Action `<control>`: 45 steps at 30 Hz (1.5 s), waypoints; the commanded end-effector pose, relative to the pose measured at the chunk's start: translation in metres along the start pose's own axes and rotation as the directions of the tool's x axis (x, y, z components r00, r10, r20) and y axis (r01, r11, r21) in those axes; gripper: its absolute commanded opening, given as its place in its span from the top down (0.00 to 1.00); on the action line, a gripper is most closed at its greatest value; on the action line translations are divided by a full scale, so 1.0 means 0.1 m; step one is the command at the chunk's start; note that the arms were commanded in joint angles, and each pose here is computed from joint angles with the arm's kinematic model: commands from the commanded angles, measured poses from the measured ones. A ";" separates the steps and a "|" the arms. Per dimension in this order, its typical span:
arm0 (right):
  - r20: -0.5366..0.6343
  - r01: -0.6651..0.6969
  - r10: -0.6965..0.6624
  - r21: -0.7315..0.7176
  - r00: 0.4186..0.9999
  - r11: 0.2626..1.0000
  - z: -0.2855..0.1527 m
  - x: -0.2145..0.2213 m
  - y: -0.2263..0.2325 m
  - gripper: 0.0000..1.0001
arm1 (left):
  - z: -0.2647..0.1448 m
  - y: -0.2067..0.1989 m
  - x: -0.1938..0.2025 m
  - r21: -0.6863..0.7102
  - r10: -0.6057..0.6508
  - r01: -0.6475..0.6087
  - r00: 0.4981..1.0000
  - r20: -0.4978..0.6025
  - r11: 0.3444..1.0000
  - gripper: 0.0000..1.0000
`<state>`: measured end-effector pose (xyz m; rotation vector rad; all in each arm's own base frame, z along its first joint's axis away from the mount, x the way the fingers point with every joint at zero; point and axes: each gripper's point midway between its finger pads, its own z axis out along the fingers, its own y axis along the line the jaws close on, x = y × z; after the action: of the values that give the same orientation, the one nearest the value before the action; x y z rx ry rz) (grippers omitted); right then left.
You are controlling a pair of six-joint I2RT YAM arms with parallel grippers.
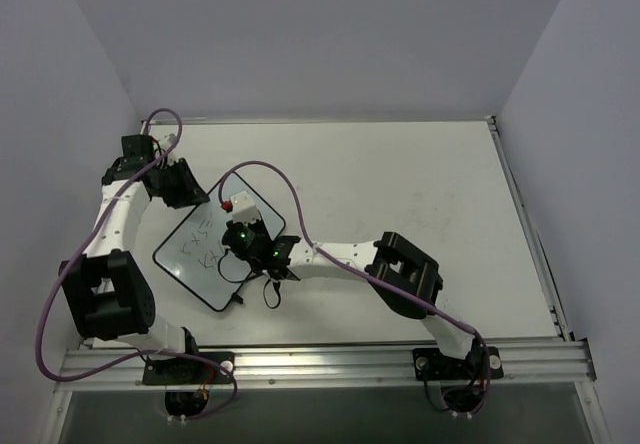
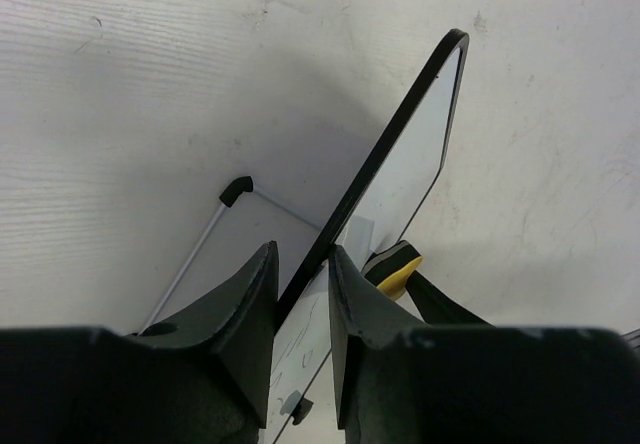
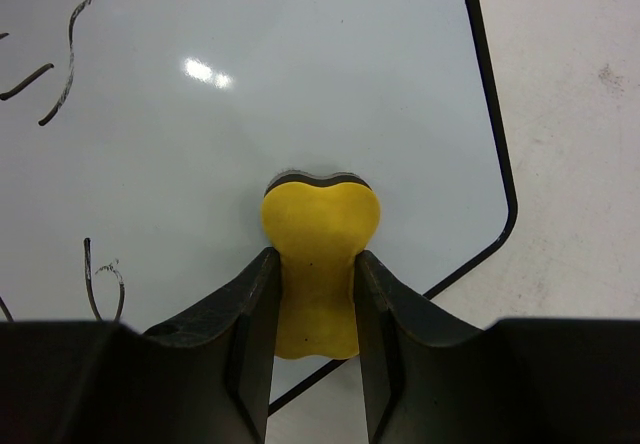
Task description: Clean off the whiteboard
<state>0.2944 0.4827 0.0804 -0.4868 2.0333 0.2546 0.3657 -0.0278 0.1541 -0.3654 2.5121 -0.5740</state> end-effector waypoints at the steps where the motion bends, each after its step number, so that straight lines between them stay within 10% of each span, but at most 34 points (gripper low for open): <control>1: -0.054 -0.005 0.000 -0.094 0.999 0.996 0.07 0.17 0.20 0.99 | -0.01 -0.01 0.18 -0.017 -0.016 0.015 0.999 -0.041 1.000 0.98; 23: 0.016 0.007 0.001 -0.443 1.000 0.897 -0.73 -0.02 1.40 1.00 | 0.01 -0.04 0.27 -0.032 0.003 -0.004 0.999 -0.053 0.999 0.98; 45: 0.016 -0.083 0.088 -0.191 0.996 0.978 -0.01 0.02 0.30 1.00 | 0.00 -0.05 0.27 -0.037 0.015 -0.017 0.999 -0.046 0.999 0.98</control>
<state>0.2524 0.5380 0.0949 -0.5864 1.9900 0.6446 0.3676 -0.0297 0.1548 -0.3076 2.4822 -0.5018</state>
